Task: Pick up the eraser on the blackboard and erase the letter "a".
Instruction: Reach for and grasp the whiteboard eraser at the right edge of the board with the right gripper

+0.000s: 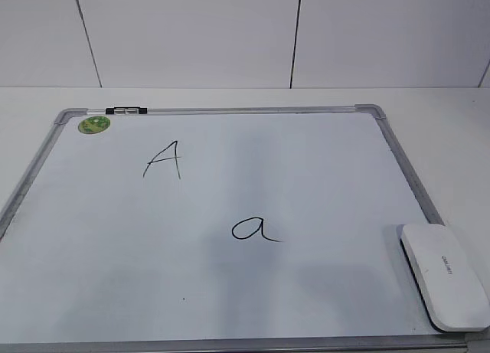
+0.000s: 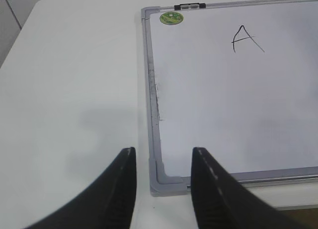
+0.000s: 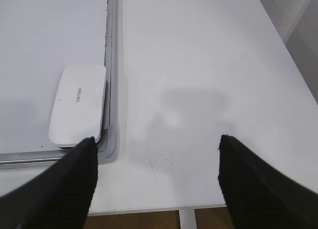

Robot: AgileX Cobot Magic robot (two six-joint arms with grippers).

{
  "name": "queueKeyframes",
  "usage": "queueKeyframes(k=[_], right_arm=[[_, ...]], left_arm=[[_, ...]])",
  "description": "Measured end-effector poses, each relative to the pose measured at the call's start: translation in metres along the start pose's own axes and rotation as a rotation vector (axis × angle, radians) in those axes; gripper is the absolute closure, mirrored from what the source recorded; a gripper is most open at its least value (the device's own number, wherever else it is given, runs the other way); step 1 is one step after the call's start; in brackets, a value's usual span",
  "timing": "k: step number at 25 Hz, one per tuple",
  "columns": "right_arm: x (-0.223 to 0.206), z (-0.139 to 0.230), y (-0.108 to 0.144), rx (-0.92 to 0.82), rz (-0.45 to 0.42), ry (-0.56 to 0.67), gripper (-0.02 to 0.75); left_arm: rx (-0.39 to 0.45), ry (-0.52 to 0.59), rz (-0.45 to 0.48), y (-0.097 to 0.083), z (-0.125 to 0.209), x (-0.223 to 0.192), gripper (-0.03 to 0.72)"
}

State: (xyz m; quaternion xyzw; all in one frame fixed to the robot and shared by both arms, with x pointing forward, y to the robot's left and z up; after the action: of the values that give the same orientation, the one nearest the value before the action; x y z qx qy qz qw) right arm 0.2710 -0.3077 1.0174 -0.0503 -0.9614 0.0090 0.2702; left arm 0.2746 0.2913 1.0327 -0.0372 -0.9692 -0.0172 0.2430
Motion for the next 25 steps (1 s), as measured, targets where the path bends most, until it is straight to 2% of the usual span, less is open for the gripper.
queueKeyframes(k=[25], right_arm=[[0.0000,-0.0003,0.0000,0.000,0.000,-0.002,0.149]], left_arm=[[0.000,0.000,0.000,0.0000,0.0000,0.0000,0.425]])
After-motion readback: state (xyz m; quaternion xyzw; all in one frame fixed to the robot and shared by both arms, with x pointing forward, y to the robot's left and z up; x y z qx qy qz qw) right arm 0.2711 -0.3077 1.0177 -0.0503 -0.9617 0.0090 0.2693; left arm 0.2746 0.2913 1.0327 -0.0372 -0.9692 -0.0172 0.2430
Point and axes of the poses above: a point on each arm's last joint axis where the gripper is mounted, x pointing back along that axis away from the gripper, y along the wrist's bending axis when the last joint is at zero, z = x × y, the point moved 5 cm from there along -x, pointing out along that axis toward the gripper, and after that the axes turned 2 degrees about -x, right-handed, at the moved point
